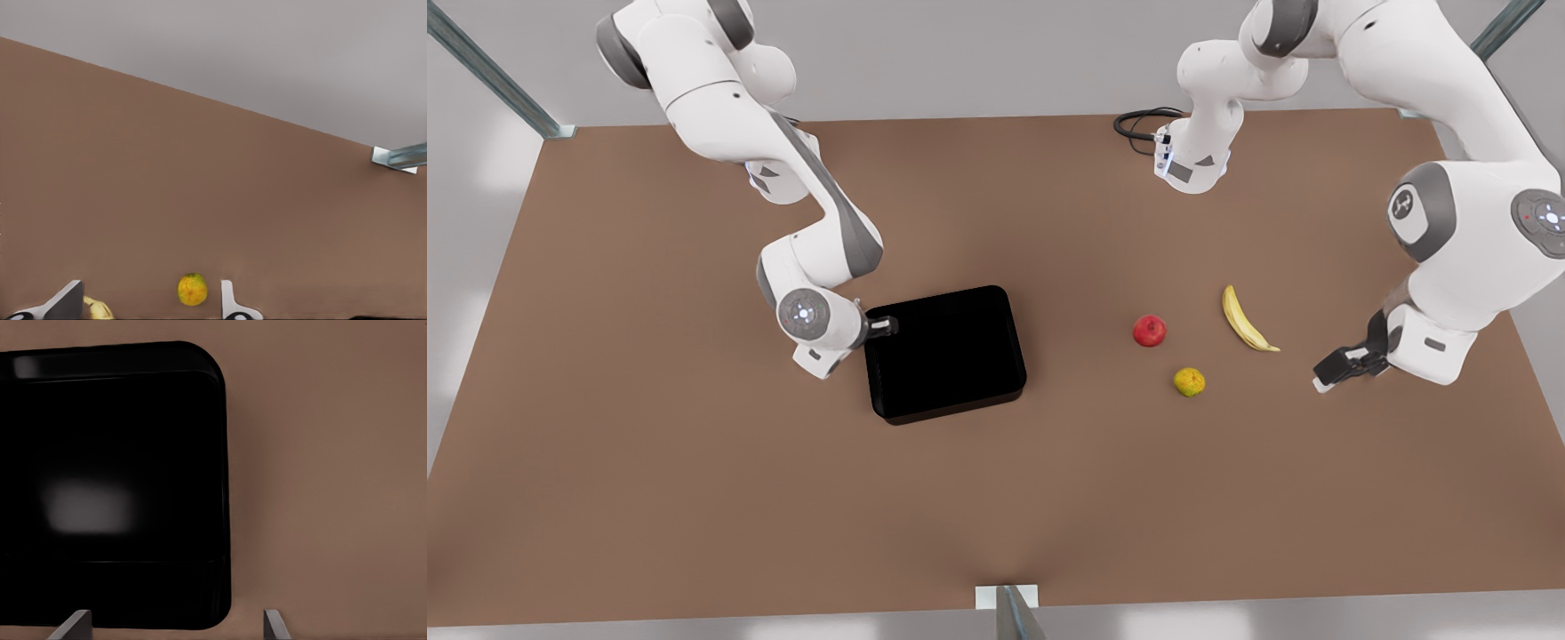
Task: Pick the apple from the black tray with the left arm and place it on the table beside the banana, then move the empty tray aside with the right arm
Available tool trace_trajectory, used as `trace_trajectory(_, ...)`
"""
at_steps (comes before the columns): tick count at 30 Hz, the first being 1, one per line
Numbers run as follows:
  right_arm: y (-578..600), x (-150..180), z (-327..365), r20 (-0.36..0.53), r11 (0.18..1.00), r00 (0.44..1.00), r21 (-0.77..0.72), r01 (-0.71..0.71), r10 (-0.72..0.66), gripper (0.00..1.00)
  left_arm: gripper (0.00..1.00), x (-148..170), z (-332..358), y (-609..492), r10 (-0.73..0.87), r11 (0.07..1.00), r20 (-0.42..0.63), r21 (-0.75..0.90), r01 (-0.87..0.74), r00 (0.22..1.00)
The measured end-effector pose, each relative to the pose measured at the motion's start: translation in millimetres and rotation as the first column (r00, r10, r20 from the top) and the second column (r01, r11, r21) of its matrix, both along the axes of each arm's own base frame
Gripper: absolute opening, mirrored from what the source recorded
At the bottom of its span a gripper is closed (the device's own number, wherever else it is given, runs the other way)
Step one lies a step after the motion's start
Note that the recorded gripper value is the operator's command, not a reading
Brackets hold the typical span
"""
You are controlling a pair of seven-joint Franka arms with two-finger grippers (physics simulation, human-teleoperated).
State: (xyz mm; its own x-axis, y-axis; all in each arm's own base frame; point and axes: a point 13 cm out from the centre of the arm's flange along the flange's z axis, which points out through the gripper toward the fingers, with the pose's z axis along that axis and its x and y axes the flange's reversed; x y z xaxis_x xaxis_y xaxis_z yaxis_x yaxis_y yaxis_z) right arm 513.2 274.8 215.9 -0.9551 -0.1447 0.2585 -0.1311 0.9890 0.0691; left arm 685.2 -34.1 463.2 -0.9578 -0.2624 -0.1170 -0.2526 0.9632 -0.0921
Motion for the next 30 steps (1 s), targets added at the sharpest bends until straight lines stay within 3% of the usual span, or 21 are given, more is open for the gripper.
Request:
trace_trajectory(8,1,9,-22,0.125,0.996,0.988,0.034,0.088,-0.091,0.96,1.0,-38,-28,6,-0.126,0.992,-0.176,-0.037,0.121,0.976)
trace_trajectory(14,-14,37,-61,0.17,0.988,0.973,0.053,0.149,-0.155,0.95,1.0,-48,-28,18,-0.177,0.984,-0.204,-0.049,0.17,0.963)
trace_trajectory(20,-13,38,-96,0.185,0.987,0.97,0.063,0.148,-0.157,0.93,1.0,-52,-27,40,-0.191,0.981,-0.21,-0.062,0.182,0.959)
trace_trajectory(25,-10,42,-98,0.221,0.986,0.962,0.083,0.145,-0.16,0.69,1.0,-52,-29,37,-0.226,0.974,-0.211,-0.069,0.216,0.951)
trace_trajectory(30,-8,46,-100,0.237,0.985,0.958,0.094,0.142,-0.161,0.64,1.0,-53,-29,39,-0.246,0.969,-0.21,-0.072,0.236,0.946)
